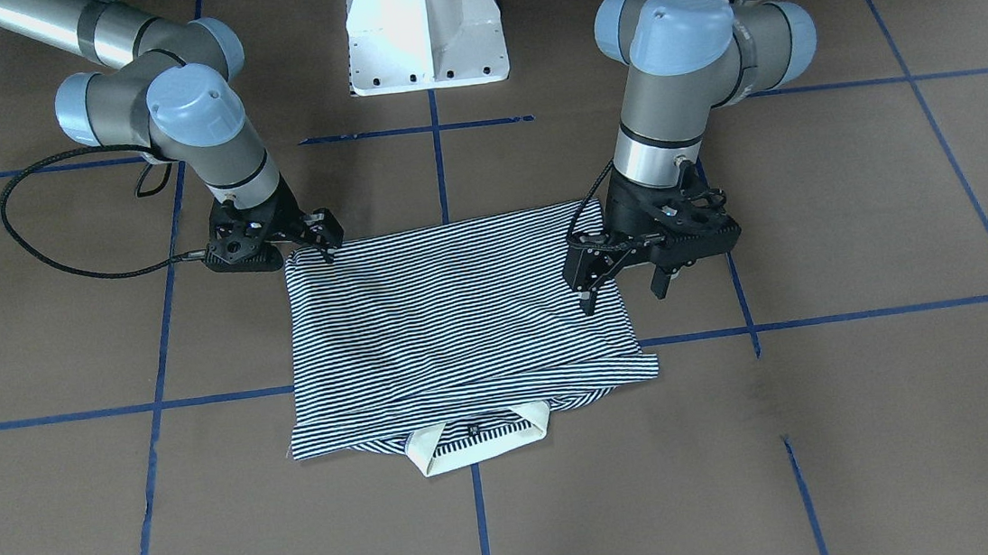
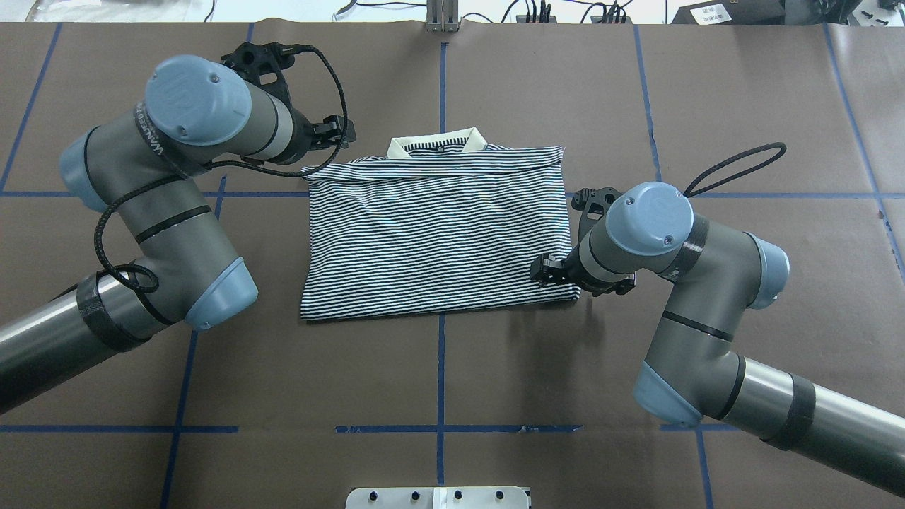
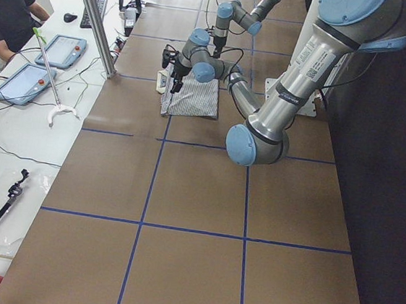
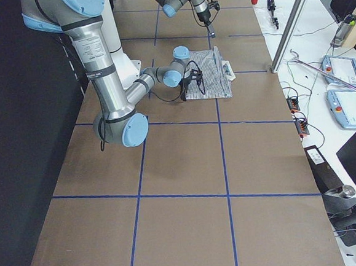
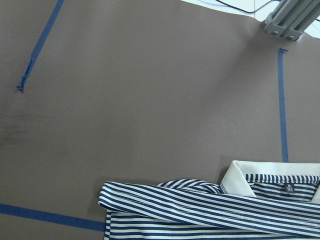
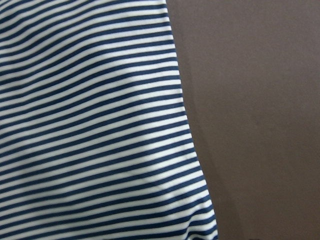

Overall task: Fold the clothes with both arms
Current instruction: 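Grasp the folded edge with the right gripper and pull it outward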

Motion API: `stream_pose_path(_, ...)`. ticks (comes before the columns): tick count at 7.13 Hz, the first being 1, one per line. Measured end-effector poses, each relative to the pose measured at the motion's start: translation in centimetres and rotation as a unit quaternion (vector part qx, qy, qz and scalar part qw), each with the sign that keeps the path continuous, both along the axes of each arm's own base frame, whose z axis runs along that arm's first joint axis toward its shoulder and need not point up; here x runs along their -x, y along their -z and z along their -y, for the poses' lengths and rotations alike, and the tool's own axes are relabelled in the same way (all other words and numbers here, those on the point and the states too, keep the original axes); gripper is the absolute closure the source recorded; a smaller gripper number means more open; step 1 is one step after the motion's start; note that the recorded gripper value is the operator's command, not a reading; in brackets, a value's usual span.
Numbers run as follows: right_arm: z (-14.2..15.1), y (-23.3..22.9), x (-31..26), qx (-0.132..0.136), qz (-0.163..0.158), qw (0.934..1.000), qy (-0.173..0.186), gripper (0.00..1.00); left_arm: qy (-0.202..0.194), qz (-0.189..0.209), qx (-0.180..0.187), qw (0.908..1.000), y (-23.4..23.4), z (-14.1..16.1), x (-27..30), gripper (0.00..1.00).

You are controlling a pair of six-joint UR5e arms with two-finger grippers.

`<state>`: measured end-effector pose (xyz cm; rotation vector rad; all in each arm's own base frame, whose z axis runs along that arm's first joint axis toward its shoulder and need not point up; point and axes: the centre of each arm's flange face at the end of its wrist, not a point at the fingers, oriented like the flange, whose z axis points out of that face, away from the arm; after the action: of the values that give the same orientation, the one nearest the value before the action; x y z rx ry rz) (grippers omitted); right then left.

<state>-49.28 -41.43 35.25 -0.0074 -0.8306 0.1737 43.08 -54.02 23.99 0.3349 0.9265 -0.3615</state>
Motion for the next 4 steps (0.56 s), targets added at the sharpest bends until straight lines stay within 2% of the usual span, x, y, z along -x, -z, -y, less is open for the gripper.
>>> stream_pose_path(1, -0.1, -0.06, 0.08, 0.001, 0.0, 1.0, 0.001, 0.15, 0.0, 0.0, 0.0, 1.0, 0.0, 0.0, 0.0, 0.0)
stream_pose_path(2, -0.15, -0.18, 0.12, 0.002, -0.001, 1.0, 0.002, 0.34, 0.0, -0.001, -0.001, 1.0, 0.13, -0.05, 0.05, 0.0)
stream_pose_path(3, -0.23, -0.36, 0.15, 0.003, -0.002, 1.0, 0.003, 0.69, 0.0, -0.002, -0.003, 1.0, 0.31, -0.12, 0.14, 0.0)
stream_pose_path(4, -0.34, -0.57, 0.16, 0.004, -0.004, 1.0, 0.005, 1.0, 0.0, -0.003, -0.003, 1.0, 0.33, -0.16, 0.18, 0.0)
